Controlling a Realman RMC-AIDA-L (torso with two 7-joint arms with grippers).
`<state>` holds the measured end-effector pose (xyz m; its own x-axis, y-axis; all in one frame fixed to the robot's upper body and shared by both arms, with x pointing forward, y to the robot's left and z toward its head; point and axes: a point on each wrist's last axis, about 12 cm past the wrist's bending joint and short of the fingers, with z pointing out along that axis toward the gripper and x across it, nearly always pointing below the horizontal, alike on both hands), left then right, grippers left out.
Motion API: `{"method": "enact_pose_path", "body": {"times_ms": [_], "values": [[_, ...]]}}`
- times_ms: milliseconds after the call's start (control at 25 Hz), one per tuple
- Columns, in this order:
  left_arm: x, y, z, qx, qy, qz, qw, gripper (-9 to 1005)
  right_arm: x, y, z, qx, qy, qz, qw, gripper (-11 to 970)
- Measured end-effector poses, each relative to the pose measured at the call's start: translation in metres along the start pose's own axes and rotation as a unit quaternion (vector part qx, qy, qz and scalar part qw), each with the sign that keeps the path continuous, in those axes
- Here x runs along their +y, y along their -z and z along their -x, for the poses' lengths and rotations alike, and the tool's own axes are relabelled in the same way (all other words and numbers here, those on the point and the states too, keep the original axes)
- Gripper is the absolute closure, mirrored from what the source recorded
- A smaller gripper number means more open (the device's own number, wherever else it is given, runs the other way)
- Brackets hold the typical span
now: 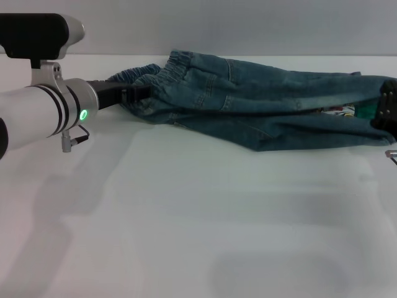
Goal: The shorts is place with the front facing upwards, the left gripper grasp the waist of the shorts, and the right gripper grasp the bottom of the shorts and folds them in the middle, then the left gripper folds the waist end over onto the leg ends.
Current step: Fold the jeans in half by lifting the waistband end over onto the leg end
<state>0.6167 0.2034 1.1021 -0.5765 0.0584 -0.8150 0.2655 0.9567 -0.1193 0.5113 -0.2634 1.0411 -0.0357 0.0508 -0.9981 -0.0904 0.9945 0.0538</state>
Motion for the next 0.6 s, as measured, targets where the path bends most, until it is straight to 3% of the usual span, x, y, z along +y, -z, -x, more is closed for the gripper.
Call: {"method": "enact_pose_path", "body": {"times_ms": [600], "values": [[-0.003, -0.012, -0.002, 0.024, 0.012, -0.006, 1.000, 144, -0.001, 0.002, -0.002, 0.005, -0.002, -0.003, 1.000, 960]]}}
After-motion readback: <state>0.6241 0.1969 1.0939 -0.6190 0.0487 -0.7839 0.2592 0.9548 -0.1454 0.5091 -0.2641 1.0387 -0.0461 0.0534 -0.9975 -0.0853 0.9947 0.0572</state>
